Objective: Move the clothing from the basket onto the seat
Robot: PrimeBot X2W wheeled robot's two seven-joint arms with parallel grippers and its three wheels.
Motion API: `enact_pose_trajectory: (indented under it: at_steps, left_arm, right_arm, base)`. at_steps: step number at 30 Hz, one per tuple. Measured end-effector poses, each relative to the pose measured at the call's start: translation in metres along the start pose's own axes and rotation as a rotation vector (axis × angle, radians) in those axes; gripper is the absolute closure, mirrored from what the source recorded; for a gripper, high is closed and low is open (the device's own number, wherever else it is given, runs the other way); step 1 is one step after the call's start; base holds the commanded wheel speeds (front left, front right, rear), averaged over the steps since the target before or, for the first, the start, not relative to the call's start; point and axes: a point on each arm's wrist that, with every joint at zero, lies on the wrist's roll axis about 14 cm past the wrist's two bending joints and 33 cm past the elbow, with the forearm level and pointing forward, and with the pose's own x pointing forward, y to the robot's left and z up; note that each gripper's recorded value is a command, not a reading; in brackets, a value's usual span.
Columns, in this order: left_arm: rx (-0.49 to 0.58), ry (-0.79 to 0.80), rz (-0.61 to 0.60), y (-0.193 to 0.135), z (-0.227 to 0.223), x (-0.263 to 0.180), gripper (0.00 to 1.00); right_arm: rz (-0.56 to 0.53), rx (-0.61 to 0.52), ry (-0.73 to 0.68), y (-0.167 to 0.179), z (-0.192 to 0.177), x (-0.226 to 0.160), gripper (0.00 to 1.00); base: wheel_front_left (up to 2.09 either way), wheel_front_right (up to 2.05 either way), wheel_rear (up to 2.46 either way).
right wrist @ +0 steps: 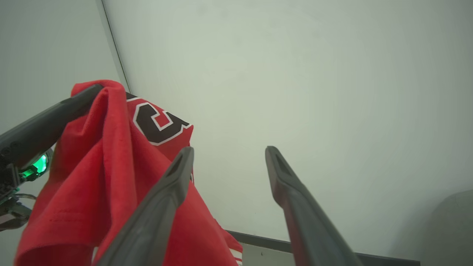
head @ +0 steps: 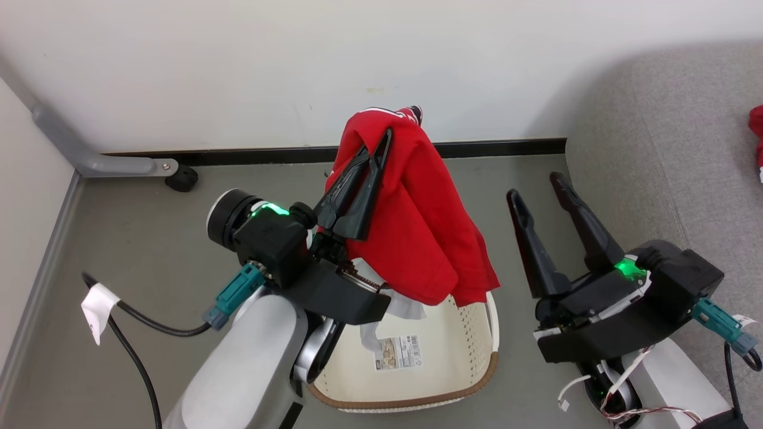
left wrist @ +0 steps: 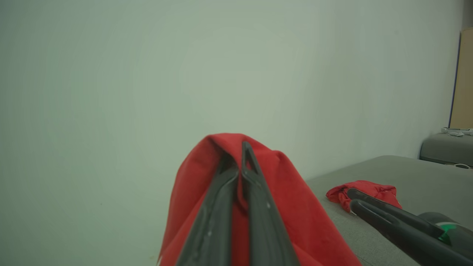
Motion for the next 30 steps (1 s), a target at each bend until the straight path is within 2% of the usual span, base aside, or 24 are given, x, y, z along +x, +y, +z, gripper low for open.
enact_pose_trajectory:
  at_steps: [3, 9, 13, 21, 28, 29, 30]
  left_arm:
    - [-0.003, 0.003, -0.002, -0.001, -0.002, 0.001, 1.0]
    - [-0.006, 0.009, -0.001, 0.0, -0.005, 0.001, 1.0]
    - [-0.005, 0.014, 0.001, 0.001, -0.008, 0.001, 1.0]
    - [-0.011, 0.014, -0.009, -0.002, -0.009, 0.001, 1.0]
    - [-0.017, 0.018, -0.022, -0.007, -0.011, 0.0, 1.0]
    - [-0.017, 0.019, -0.018, -0.006, -0.012, -0.001, 1.0]
    - [-0.017, 0.021, -0.016, -0.005, -0.012, -0.001, 1.0]
  right_arm:
    - [0.086, 0.005, -0.004, 0.019, 0.004, 0.002, 0.0]
    - [0.183, 0.026, -0.005, 0.041, 0.008, 0.003, 0.0]
    - [0.243, 0.034, 0.042, 0.052, -0.003, 0.0, 0.0]
    - [0.287, 0.029, 0.199, 0.056, -0.05, -0.008, 0.0]
    - [0.315, 0.011, 0.251, 0.06, -0.069, 0.001, 0.0]
    - [0.324, 0.008, 0.259, 0.062, -0.072, 0.003, 0.3]
    - [0.33, 0.009, 0.262, 0.063, -0.074, 0.006, 0.82]
  base:
    - [0.0, 0.0, 0.0]
    - [0.0, 0.0, 0.0]
    - [0.0, 0.0, 0.0]
    - [0.0, 0.0, 0.0]
    - [0.0, 0.0, 0.0]
    - [0.0, 0.0, 0.0]
    - [0.0, 0.0, 0.0]
